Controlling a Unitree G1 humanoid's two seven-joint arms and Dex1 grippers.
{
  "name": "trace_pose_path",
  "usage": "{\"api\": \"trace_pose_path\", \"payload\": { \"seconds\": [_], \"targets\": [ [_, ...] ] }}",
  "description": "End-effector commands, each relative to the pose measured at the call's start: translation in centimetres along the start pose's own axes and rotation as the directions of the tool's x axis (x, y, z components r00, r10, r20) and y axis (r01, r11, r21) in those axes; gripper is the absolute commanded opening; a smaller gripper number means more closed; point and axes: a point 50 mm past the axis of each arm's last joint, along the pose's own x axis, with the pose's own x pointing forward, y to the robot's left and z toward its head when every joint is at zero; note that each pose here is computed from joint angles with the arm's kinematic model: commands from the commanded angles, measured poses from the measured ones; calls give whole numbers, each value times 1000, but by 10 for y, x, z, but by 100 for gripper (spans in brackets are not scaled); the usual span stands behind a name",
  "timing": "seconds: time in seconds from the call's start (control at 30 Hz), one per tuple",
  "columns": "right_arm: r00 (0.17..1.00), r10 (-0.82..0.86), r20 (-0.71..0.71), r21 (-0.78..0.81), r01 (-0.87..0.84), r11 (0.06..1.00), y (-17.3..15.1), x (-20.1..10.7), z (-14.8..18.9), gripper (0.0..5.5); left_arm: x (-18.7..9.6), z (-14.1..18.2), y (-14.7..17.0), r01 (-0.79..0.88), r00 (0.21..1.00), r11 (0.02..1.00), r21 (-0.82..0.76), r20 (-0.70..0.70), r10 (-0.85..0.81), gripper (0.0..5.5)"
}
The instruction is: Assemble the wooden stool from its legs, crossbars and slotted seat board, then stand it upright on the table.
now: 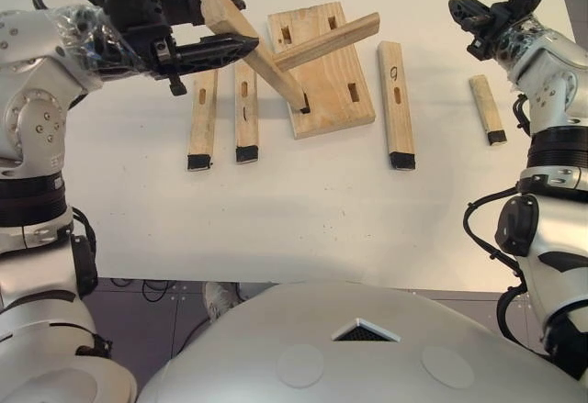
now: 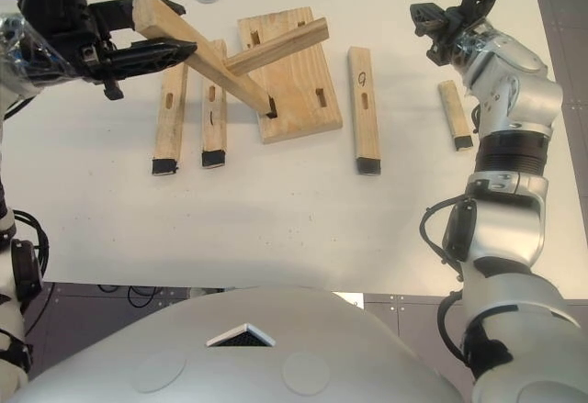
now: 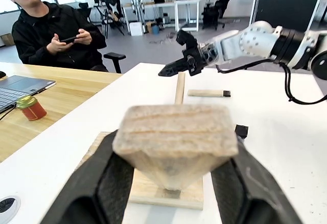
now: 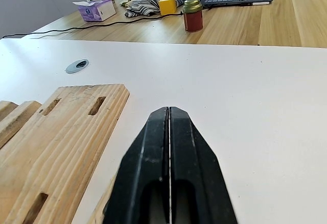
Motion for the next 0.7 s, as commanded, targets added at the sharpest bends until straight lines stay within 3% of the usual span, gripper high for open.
{"api": "trace_pose_path", "payload": {
  "seconds": [0.03,0.37,0.7],
  "targets": [
    [1000,12,19,23,-13,1000,7,2,-6,0,5,14,3,-16,993,998,60,-118,23,201],
    [1000,-8,28,53,6,999,11,2,-18,0,35,52,11,76,970,995,59,-235,-60,201],
    [999,-34,34,83,31,996,12,-1,-28,0,52,33,14,142,913,989,30,-390,-119,201]
  ]
}}
